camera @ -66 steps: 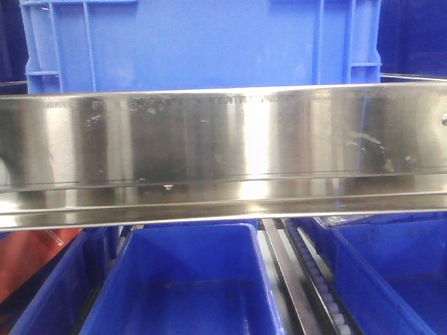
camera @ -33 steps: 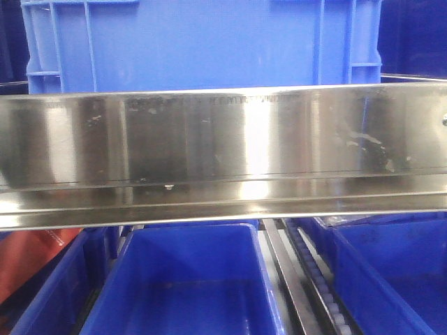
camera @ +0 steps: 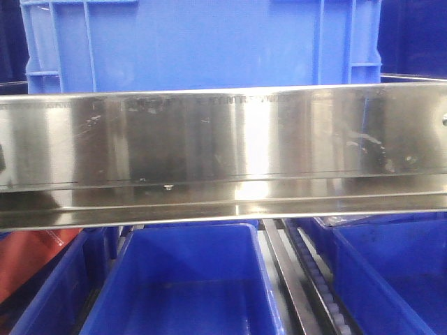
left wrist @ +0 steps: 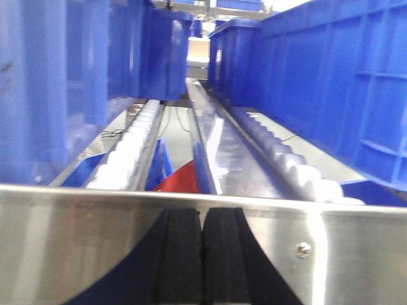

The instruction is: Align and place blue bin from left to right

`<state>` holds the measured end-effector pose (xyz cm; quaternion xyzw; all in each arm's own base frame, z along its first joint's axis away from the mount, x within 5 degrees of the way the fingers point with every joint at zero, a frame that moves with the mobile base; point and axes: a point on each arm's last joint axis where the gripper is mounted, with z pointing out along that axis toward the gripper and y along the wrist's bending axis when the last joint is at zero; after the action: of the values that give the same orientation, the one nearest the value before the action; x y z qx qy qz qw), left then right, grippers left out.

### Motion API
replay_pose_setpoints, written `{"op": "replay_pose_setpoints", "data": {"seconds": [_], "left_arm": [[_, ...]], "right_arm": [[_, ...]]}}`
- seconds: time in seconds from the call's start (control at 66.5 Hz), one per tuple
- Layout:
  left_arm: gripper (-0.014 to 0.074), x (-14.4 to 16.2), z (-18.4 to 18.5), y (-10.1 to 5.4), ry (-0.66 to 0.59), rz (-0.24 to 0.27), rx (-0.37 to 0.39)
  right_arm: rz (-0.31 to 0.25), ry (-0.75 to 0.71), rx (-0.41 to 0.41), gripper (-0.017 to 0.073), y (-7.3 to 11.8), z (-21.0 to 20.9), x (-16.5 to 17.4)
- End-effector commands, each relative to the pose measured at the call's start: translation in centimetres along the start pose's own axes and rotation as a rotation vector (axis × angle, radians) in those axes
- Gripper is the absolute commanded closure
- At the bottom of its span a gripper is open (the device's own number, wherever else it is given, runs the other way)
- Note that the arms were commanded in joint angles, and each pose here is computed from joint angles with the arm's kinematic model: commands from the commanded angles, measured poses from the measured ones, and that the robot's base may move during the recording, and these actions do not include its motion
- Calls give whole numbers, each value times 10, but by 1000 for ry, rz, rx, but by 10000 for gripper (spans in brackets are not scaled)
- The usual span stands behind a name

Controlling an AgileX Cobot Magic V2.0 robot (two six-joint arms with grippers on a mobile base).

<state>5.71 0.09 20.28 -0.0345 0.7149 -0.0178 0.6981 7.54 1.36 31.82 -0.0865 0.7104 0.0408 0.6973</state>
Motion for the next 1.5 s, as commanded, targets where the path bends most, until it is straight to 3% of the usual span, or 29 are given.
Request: {"op": "replay_pose_setpoints", "data": {"seconds": [0.0,0.812,0.902,1.008,1.158,1.489], "left_arm": [[704,-5,-1,0,-51,-4,-4],[704,-5,-1,0,-57,-4,-4],[704,-5,-1,0,-57,-4,-4],[704,-5,-1,0,-57,-4,-4],[704,-5,-1,0,-57,-4,-4],[704,-5,-1,0,-57,-4,-4]], "right_arm": [[-14,-29,7,721,-1,-1,-2],[4,-38,4,721,0,-2,-3],[18,-15,44,721,-3,-4,0],[33,-27,145,721,-9,-11,9],[76,-38,267,721,-11,-23,41],[88,-22,322,721,-10,-20,113]]}}
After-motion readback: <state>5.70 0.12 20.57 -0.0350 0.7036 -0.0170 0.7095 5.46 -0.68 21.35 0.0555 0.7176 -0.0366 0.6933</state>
